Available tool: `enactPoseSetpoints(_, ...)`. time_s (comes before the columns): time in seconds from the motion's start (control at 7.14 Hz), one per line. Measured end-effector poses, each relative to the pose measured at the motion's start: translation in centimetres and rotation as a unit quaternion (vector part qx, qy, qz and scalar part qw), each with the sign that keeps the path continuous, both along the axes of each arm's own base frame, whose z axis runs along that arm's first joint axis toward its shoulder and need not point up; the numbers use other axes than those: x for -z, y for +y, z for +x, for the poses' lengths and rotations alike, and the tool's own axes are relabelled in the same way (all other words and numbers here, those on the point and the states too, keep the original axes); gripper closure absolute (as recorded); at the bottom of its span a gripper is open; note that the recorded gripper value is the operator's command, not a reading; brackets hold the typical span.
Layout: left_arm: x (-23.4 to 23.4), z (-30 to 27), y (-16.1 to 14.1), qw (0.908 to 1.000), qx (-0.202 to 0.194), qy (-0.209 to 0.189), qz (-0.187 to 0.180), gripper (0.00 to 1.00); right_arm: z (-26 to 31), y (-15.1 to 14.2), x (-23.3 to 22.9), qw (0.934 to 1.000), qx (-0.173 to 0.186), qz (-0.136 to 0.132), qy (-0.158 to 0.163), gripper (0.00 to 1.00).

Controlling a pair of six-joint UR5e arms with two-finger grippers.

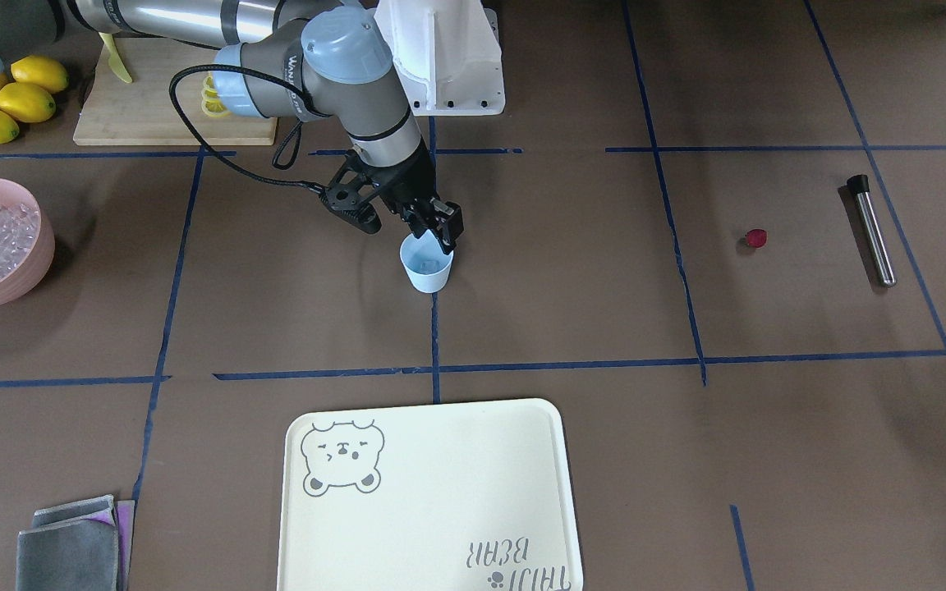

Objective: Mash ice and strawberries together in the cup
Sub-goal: 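Move the right gripper back to the bowl and grasp an ice cube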

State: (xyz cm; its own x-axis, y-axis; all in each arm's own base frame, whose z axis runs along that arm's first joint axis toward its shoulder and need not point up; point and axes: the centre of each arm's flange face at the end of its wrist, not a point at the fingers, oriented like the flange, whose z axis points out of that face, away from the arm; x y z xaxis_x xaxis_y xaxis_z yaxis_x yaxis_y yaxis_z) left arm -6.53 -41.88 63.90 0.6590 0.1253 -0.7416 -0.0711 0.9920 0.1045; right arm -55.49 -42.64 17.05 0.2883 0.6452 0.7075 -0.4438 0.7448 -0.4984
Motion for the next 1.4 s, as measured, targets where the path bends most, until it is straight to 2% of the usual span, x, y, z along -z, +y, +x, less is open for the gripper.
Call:
enactPoseSetpoints(0.14,0.0,0.0,0.0,1.0000,0.000,0.000,0.000,0.00,1.4,-0.1,-0.2,1.0000,-0.001,-0.001,-0.004,0.37)
enactPoseSetpoints(0.28,0.0,0.0,0.0,1.0000,0.000,0.000,0.000,0.00,5.0,-0.5,-2.0,0.9999,0.001,-0.009,-0.009,0.36)
enactPoseSetpoints(0.42,-0.1,0.0,0.0,1.0000,0.000,0.000,-0.001,0.00,11.2,-1.3,-5.1,0.9997,0.014,-0.015,-0.013,0.30)
enactPoseSetpoints(0.56,-0.1,0.0,0.0,1.0000,0.000,0.000,-0.001,0.00,17.9,-1.7,-9.0,0.9991,0.041,-0.002,-0.008,0.24)
enactPoseSetpoints(0.7,-0.2,0.0,0.0,1.0000,0.000,0.000,-0.002,0.00,23.9,-0.8,-13.9,0.9968,0.074,0.027,0.011,0.13)
enactPoseSetpoints(0.84,-0.2,0.0,0.0,1.0000,0.000,0.000,-0.003,0.00,29.1,0.8,-18.7,0.9914,0.106,0.065,0.040,0.00)
enactPoseSetpoints(0.98,-0.2,0.0,0.0,1.0000,0.000,0.000,-0.003,0.00,33.2,2.4,-22.7,0.9826,0.139,0.102,0.070,0.00)
enactPoseSetpoints(1.12,-0.2,0.0,0.0,1.0000,0.000,0.000,-0.003,0.00,35.9,3.4,-25.8,0.9736,0.165,0.126,0.094,0.00)
enactPoseSetpoints(1.26,-0.2,0.0,0.0,1.0000,0.000,0.000,-0.002,0.00,38.1,4.2,-28.8,0.9644,0.189,0.143,0.118,0.00)
enactPoseSetpoints(1.4,-0.2,0.0,0.0,1.0000,0.000,0.000,-0.002,0.00,39.4,4.4,-31.6,0.9576,0.201,0.149,0.144,0.00)
